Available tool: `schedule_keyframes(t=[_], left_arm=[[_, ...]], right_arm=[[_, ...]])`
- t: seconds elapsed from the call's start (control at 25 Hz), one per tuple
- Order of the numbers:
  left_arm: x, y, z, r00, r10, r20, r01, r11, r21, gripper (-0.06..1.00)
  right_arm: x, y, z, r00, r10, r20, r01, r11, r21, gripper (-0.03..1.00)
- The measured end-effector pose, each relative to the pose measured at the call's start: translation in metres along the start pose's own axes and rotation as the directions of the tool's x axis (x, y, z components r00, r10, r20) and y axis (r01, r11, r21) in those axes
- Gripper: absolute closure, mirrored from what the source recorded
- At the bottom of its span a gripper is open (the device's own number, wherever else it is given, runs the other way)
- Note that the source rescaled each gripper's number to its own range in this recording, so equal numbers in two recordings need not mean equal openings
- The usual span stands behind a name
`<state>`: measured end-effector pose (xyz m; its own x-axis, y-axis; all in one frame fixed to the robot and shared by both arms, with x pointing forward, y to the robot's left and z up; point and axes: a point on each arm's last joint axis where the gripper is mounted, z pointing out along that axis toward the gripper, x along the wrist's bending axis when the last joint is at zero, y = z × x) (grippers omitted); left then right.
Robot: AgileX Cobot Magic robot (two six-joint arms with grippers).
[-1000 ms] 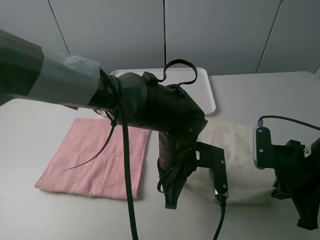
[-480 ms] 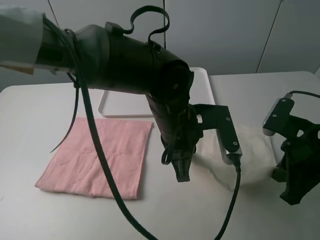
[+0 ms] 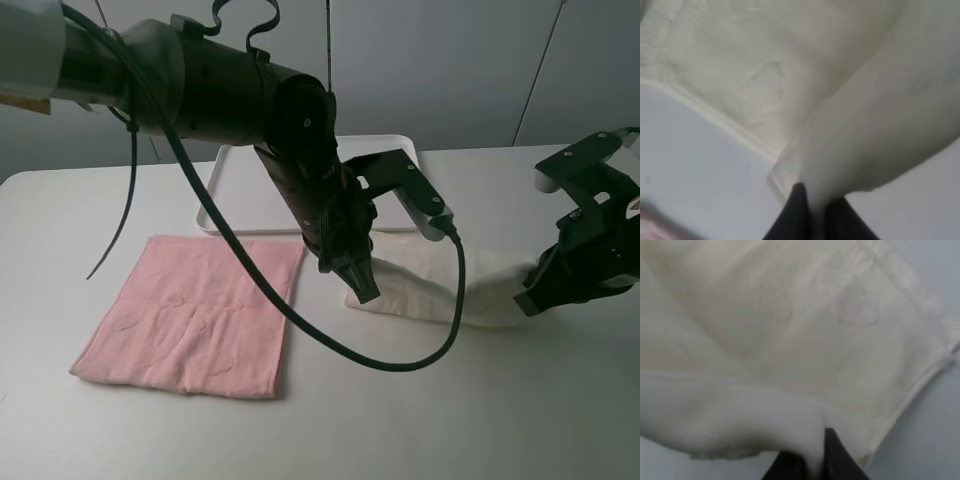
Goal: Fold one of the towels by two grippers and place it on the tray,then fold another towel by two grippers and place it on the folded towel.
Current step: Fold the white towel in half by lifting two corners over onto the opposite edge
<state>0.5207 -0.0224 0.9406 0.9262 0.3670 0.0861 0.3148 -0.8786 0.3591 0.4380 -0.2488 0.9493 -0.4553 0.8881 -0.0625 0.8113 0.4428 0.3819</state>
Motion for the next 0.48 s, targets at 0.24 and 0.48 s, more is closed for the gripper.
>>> schedule_keyframes(t=[0.24, 0.48], left_arm=[[0.006, 0.007, -0.001, 0.998, -0.057, -0.034, 0.054, 0.995, -0.086, 0.94], [0.01, 0.01, 0.009, 0.995, -0.084, -0.059, 0.078, 0.992, -0.097, 0.94]], right_arm=[[-0.007, -0.002, 0.016, 0.99, 0.124, 0.069, -0.128, 0.99, 0.058, 0.97], [-0.014, -0.001, 0.025, 0.967, 0.21, 0.141, -0.218, 0.975, 0.041, 0.97]])
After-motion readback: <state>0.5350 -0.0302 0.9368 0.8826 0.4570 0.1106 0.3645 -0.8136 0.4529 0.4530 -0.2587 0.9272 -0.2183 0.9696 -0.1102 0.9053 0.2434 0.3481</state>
